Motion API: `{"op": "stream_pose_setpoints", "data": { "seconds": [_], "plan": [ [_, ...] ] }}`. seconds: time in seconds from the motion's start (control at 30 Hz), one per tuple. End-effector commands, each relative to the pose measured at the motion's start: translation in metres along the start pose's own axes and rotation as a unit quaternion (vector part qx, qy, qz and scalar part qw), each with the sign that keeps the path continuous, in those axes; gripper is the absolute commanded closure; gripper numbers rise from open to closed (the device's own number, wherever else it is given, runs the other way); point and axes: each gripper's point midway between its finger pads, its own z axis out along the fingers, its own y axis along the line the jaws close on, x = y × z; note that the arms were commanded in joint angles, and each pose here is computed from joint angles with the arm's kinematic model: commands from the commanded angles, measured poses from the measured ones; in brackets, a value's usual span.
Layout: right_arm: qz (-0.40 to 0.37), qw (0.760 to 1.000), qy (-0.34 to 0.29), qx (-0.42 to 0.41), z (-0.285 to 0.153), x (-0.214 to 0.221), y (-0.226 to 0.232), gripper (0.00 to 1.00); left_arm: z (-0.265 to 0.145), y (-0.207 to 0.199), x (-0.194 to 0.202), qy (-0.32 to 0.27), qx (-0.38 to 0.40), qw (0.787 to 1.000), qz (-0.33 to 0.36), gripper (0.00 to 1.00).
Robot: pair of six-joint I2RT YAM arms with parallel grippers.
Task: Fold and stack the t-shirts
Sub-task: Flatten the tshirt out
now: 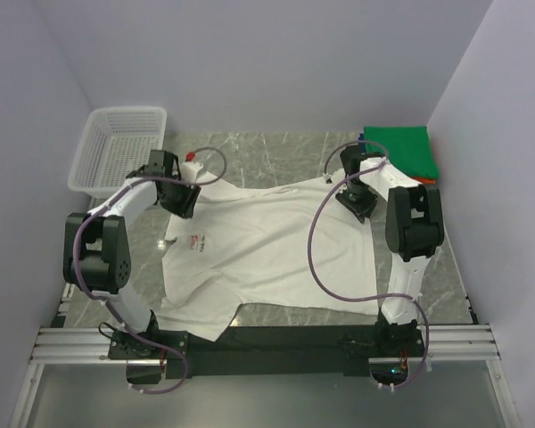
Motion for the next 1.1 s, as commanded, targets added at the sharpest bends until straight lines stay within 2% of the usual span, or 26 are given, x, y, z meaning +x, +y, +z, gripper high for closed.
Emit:
{"op": "stream_pose_setpoints", "data": {
  "seconds": [0.0,0.07,0.17,0.4,0.7,0.9,1.07],
  "plan": [
    [0.021,0.998,-0.059,-0.002,-0.030,-0.021,-0.005,0.64,-0.026,-0.001,-0.067,-0.065,0.029,0.996,0.045,0.50],
    [0.037,0.997,-0.074,-0.008,-0.038,-0.025,-0.007,0.64,-0.027,0.006,-0.084,-0.071,0.021,0.995,0.064,0.48],
    [0.055,0.994,-0.087,-0.023,-0.043,-0.027,-0.005,0.64,-0.012,0.010,-0.088,-0.056,0.021,0.994,0.096,0.47],
    [0.094,0.989,-0.104,-0.052,-0.049,-0.027,-0.016,0.64,0.025,0.007,-0.078,-0.008,0.044,0.987,0.156,0.46],
    [0.115,0.987,-0.097,-0.058,-0.044,-0.015,-0.027,0.63,0.050,0.015,-0.083,0.001,0.035,0.984,0.172,0.46],
    [0.114,0.987,-0.095,-0.063,-0.042,-0.013,-0.026,0.63,0.046,0.016,-0.096,-0.013,0.022,0.983,0.182,0.46],
    [0.115,0.986,-0.096,-0.067,-0.041,-0.015,-0.026,0.63,0.049,0.010,-0.093,-0.004,0.031,0.981,0.191,0.46]
  ]
}}
